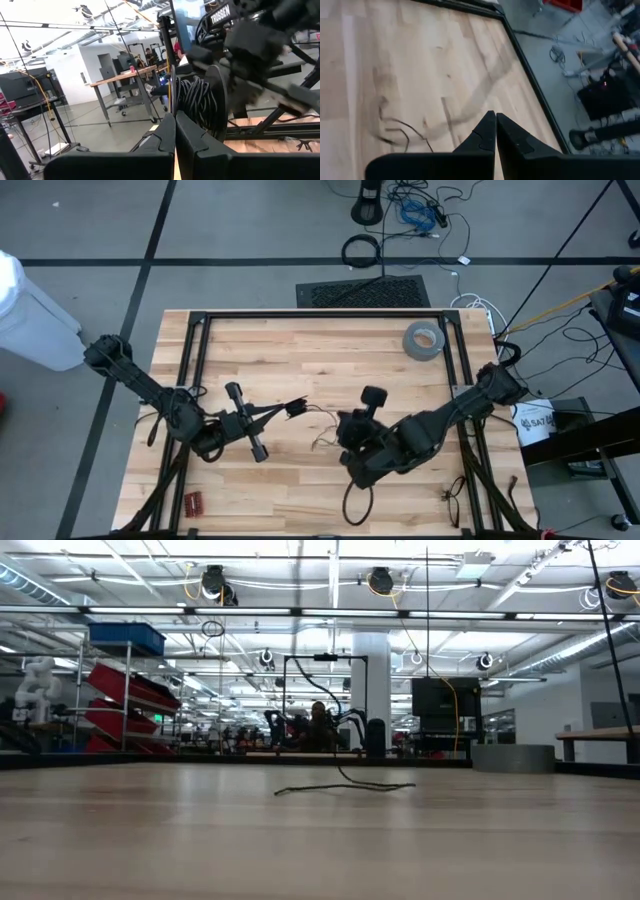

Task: Coil cords
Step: Uncoil the black wire from the spool

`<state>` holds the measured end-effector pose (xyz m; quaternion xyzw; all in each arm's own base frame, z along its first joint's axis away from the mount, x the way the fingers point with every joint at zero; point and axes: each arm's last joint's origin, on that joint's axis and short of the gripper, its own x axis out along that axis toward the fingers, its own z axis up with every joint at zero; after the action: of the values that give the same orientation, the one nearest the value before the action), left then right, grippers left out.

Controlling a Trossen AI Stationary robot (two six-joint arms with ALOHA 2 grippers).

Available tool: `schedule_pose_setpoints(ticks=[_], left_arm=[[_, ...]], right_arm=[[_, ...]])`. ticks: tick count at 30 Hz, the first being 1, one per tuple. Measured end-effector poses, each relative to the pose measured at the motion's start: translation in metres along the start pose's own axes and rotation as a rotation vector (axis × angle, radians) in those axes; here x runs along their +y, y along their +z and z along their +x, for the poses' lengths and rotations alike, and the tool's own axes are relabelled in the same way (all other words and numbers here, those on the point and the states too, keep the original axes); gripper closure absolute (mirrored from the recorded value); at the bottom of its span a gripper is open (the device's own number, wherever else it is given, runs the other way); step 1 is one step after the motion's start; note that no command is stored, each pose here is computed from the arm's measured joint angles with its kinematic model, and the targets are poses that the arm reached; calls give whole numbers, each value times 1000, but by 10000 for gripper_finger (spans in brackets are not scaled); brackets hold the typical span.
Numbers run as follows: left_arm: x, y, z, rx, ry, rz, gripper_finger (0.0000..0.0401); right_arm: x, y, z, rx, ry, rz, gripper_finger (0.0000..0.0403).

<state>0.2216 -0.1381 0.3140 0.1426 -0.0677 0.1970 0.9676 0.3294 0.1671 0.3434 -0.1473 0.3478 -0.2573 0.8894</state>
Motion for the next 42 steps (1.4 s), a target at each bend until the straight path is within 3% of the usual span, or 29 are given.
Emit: schedule_pose_setpoints(ticks=[8, 16, 26, 30, 35, 42], left_arm=[[0, 0, 0, 0, 0, 1, 400], [0, 0, 0, 0, 0, 1, 400], [-1, 1, 0, -22, -37, 1, 400], [-1, 1, 0, -23, -37, 1, 400], [-1, 1, 0, -23, -37, 1, 400], [-1, 1, 0, -22, -38, 2, 400]], right_arm=[[31, -8, -9, -190, -86, -10, 367], [31, -3, -29, -254, -122, -54, 321], [21, 7, -11, -226, -134, -81, 294], [21, 13, -6, -222, -56, -63, 293], [20, 18, -5, -244, -47, -51, 298], [21, 17, -8, -251, -40, -59, 357]])
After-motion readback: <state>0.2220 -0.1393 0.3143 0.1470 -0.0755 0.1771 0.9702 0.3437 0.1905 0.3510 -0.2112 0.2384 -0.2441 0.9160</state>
